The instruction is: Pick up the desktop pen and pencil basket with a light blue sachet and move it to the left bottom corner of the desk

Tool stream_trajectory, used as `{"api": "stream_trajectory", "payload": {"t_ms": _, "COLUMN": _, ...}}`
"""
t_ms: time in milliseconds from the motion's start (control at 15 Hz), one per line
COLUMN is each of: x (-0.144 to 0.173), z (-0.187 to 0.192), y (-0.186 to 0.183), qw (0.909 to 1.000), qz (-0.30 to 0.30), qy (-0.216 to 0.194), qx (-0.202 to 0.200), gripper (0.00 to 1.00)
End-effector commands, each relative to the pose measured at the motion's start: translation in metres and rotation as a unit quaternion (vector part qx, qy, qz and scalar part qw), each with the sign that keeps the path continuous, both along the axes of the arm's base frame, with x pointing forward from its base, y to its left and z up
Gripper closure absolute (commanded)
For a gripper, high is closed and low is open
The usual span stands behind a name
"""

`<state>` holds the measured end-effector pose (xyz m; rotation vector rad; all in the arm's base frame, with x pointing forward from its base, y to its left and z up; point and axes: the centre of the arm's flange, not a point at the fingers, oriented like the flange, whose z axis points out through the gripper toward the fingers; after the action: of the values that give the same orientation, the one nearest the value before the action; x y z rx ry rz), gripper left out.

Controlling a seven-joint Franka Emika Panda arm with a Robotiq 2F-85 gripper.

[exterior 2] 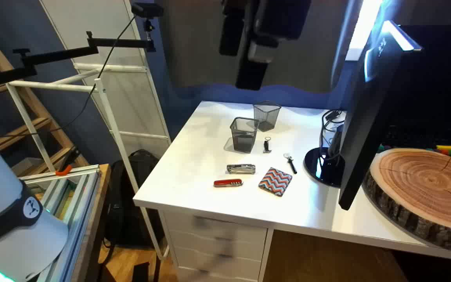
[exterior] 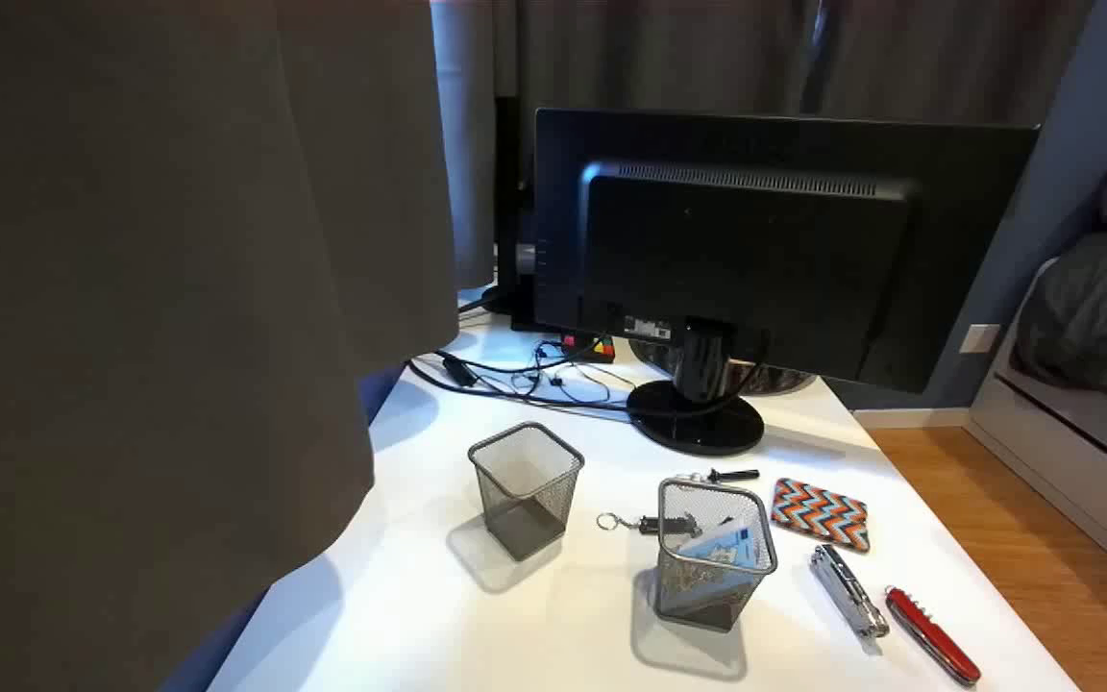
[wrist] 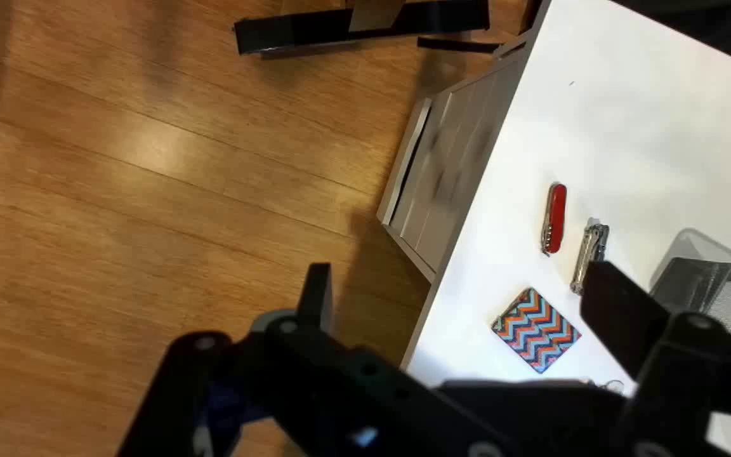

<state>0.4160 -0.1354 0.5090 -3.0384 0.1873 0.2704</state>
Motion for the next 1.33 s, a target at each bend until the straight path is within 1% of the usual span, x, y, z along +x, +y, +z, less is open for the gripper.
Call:
{"api": "stream_trajectory", "payload": {"t_ms": 0, "x": 0.000, "z": 0.000, "y": 0.000, "qw": 1.0000, "qz": 0.000, "qy": 0.000, "qx": 0.000, "gripper": 0.00}}
{"api": "stream_trajectory", "payload": {"t_ms": 933, "x": 0.000, "z": 0.000, "y": 0.000, "qw": 1.0000, "qz": 0.000, "qy": 0.000, "qx": 0.000, "gripper": 0.00}}
{"api": "stream_trajectory", "payload": {"t_ms": 1000, "x": 0.011, "z": -0.004, "y": -0.001, "qw": 1.0000, "qz": 0.005, "qy": -0.007, "qx": -0.004, "gripper": 0.00}}
{"api": "stream_trajectory", "payload": {"t_ms": 1067, "x": 0.030, "z": -0.011, "y": 0.002, "qw": 0.9996, "qz": 0.021, "qy": -0.014, "qx": -0.011, "gripper": 0.00}}
{"api": "stream_trajectory", "payload": {"t_ms": 1200, "x": 0.078, "z": -0.028, "y": 0.023, "qw": 0.9974, "qz": 0.059, "qy": -0.027, "qx": -0.030, "gripper": 0.00}}
{"api": "stream_trajectory", "payload": {"t_ms": 1267, "x": 0.096, "z": -0.037, "y": 0.037, "qw": 0.9944, "qz": 0.094, "qy": -0.035, "qx": -0.035, "gripper": 0.00}}
